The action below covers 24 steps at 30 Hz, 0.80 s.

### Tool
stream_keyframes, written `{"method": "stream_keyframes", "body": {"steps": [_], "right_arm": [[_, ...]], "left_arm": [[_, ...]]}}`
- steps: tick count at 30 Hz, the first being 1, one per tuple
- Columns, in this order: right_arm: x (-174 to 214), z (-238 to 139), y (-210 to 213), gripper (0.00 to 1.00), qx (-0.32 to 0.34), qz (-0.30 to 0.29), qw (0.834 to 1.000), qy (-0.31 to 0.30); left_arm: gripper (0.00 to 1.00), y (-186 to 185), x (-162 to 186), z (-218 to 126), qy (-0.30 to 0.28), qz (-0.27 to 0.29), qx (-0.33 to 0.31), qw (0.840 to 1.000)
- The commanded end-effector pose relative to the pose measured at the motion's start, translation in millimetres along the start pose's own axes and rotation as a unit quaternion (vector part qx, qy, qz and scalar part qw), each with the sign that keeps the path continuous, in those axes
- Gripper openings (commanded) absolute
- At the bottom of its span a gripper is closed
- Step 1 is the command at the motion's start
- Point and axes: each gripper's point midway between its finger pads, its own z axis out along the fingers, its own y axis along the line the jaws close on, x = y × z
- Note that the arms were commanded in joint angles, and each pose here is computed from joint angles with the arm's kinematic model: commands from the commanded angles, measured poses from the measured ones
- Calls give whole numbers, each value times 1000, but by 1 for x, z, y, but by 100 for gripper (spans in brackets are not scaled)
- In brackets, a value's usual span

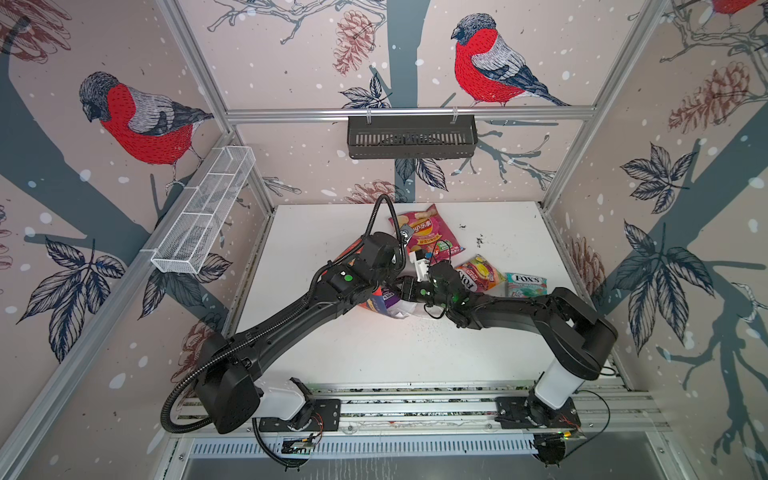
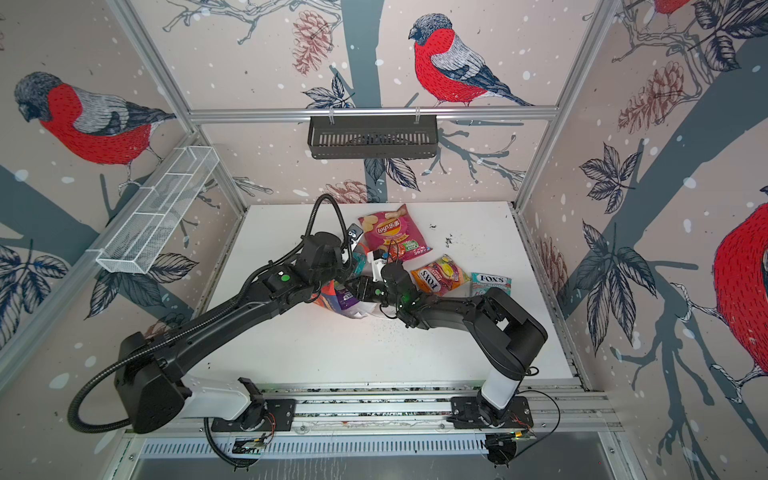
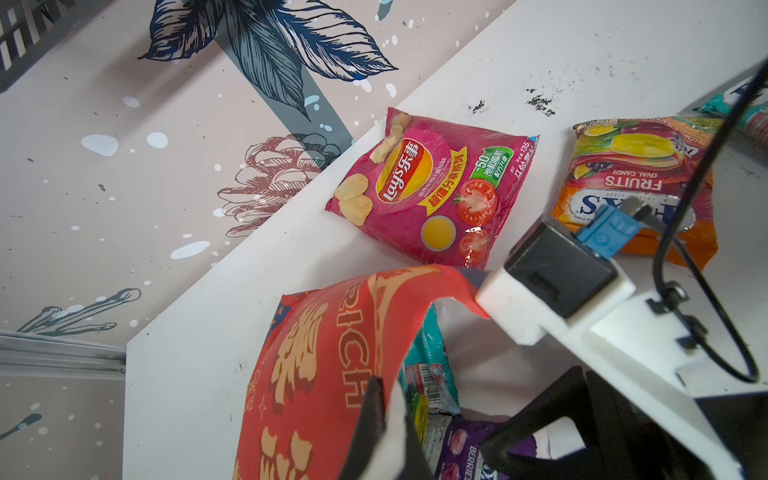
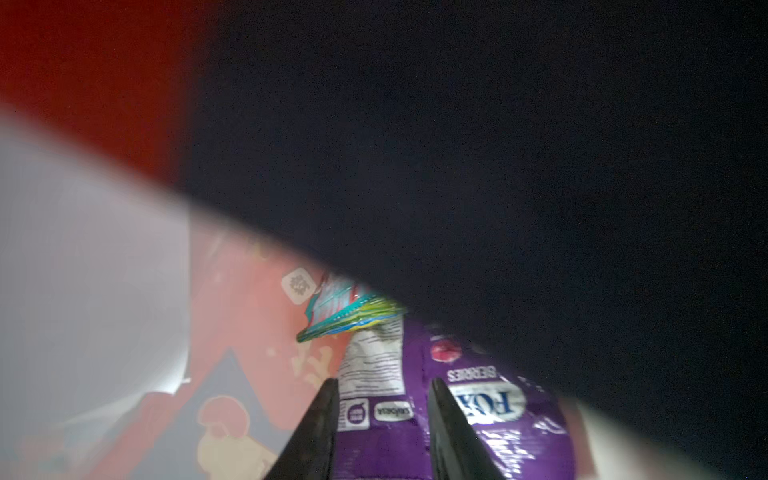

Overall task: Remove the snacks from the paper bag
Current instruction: 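Move the open right gripper back to the bag mouth held by the left, then reach the right gripper into the bag toward the teal and purple packets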

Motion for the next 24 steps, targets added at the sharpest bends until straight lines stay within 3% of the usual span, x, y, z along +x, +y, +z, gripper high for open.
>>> {"method": "stream_keyframes", "body": {"steps": [1, 5, 8, 24], "right_arm": [[-12, -2, 15, 33, -17, -5, 999, -40], [-17, -21, 24, 36, 21, -61, 995, -81], [-17, -30, 24, 36, 26, -69, 994, -84], [22, -9, 31, 35, -18, -36, 999, 3]], "left_arm": [[0, 0, -17, -4, -35, -13, 1, 999], [0, 6, -18, -4, -29, -13, -12, 999], [0, 7, -21, -3, -31, -11, -14, 999], [0, 7, -23, -2, -35, -12, -16, 999]]}}
